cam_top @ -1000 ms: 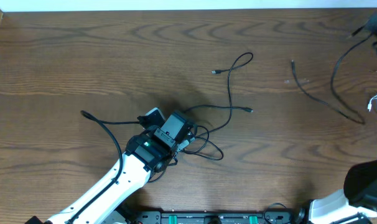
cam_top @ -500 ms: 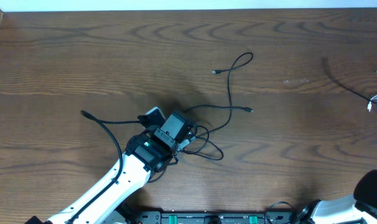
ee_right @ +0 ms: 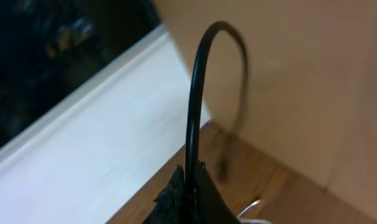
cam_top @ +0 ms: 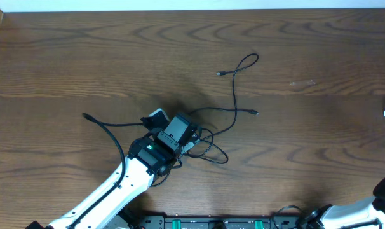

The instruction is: Untangle cables

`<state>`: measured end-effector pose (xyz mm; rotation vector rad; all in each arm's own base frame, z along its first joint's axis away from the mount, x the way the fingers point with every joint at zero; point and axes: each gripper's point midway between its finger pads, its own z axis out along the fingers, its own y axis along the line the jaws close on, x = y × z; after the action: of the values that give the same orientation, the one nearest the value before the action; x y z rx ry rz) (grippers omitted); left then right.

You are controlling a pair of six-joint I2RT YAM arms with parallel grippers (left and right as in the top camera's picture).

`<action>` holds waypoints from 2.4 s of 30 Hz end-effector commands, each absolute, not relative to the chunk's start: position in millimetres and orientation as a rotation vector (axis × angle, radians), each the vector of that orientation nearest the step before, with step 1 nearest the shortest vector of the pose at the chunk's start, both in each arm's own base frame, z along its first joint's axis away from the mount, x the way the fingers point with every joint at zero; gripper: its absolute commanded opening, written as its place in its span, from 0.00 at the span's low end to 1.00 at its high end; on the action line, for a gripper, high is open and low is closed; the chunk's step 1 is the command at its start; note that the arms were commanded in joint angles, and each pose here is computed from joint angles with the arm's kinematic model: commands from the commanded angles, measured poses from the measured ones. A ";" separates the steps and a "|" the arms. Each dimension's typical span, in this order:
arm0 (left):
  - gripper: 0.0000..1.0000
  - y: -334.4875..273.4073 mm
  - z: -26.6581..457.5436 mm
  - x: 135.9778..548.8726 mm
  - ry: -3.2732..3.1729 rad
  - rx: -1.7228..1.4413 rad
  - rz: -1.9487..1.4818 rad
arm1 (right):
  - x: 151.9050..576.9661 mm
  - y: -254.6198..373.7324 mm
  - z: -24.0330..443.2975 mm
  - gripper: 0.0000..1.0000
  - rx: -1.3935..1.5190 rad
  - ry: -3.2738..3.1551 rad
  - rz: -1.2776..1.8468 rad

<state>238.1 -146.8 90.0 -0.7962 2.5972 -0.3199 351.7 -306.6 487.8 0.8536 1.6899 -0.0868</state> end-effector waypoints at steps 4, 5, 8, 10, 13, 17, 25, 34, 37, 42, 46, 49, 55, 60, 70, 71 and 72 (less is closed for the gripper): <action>0.91 -145.3 94.3 243.9 2.568 -0.808 -0.312 | 392.4 -245.3 471.5 0.01 0.469 1.825 0.304; 0.91 -145.3 94.3 243.9 2.568 -0.808 -0.312 | 392.5 -239.8 472.2 0.01 0.427 1.830 0.320; 0.91 -145.4 94.5 244.1 2.567 -0.808 -0.313 | 389.0 -225.2 478.7 0.01 0.329 1.819 0.404; 0.91 -145.4 94.5 244.1 2.567 -0.808 -0.313 | 384.9 -205.7 491.7 0.01 0.210 1.780 0.523; 0.91 -145.4 94.5 244.2 2.567 -0.808 -0.313 | 380.3 -180.8 505.7 0.01 0.069 1.736 0.644; 0.91 -145.4 94.5 244.2 2.566 -0.808 -0.313 | 395.2 -191.1 484.0 0.01 0.225 1.814 0.544; 0.91 -144.4 94.7 244.8 2.561 -0.809 -0.307 | 421.6 -203.1 409.9 0.01 0.444 2.081 0.142; 0.91 -144.2 94.5 244.7 2.562 -0.808 -0.305 | 446.8 -216.7 267.6 0.01 0.628 2.347 -0.018; 0.91 -144.2 94.6 244.9 2.561 -0.808 -0.305 | 445.5 -217.4 221.7 0.01 0.658 2.422 -0.005; 0.91 -144.2 94.6 244.8 2.561 -0.808 -0.305 | 441.4 -216.4 168.9 0.21 0.687 2.489 0.014; 0.91 -144.2 94.6 244.8 2.561 -0.809 -0.305 | 438.3 -219.9 155.4 0.38 0.702 2.501 -0.016; 0.91 -144.2 94.6 244.7 2.562 -0.809 -0.305 | 437.8 -220.9 156.1 0.49 0.704 2.500 -0.025; 0.91 -144.3 94.5 244.6 2.562 -0.808 -0.305 | 439.1 -217.7 157.4 0.99 0.734 2.486 0.012; 0.91 -143.7 94.6 244.9 2.560 -0.807 -0.301 | 455.4 -185.0 181.0 0.99 0.630 2.425 0.270; 0.95 -127.7 122.5 258.1 2.516 -0.543 -0.239 | 471.6 -81.2 242.6 0.99 0.324 2.327 0.606; 0.95 -124.7 130.1 259.9 2.497 -0.516 -0.245 | 471.2 -62.7 242.5 0.99 0.285 2.347 0.625; 0.95 -119.8 137.0 261.6 2.475 -0.512 -0.245 | 470.4 -45.8 240.2 0.99 0.237 2.371 0.637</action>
<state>248.4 -128.4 103.9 -0.6301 2.5595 -0.2489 468.6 -100.4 212.1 0.3967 2.3942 0.5337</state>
